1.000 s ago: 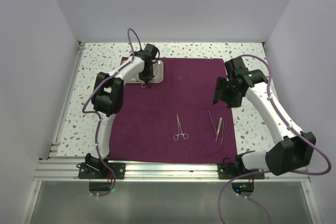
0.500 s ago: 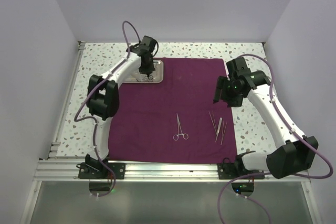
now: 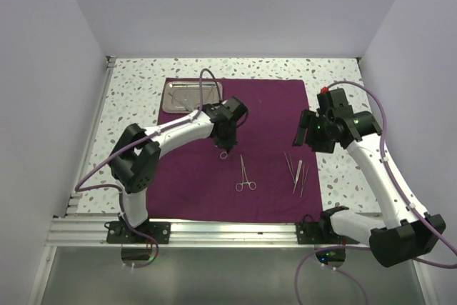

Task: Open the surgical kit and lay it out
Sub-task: Place the medical item in the surgical kit, then adjust the container in the surgical kit, then pick up the medical item from the container.

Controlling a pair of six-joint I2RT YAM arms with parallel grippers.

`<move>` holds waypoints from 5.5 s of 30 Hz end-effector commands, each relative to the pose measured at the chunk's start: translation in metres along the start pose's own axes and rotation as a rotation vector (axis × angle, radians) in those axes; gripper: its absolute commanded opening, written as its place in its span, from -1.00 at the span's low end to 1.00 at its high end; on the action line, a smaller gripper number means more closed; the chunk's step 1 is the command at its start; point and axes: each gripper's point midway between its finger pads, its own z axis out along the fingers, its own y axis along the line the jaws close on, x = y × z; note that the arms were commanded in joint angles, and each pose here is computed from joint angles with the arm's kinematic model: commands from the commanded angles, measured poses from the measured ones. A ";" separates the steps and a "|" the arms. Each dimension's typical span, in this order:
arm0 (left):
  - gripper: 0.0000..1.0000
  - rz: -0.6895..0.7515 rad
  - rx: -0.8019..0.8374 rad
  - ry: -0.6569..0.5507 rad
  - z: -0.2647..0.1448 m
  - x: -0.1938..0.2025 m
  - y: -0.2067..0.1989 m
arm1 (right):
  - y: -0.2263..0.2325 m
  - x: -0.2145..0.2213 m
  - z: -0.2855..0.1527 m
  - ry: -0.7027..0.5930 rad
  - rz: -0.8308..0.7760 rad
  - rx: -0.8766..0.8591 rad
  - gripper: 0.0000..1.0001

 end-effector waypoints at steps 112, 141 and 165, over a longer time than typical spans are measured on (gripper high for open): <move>-0.10 0.009 -0.166 -0.016 0.212 -0.153 0.142 | -0.021 -0.001 0.048 0.156 -0.024 0.198 0.31; -0.77 0.107 -0.209 0.204 0.212 -0.101 0.150 | -0.014 0.002 0.046 0.157 -0.005 0.140 0.31; -1.00 -0.024 0.116 -0.099 0.094 -0.195 0.073 | -0.010 0.017 0.022 0.104 -0.016 0.039 0.32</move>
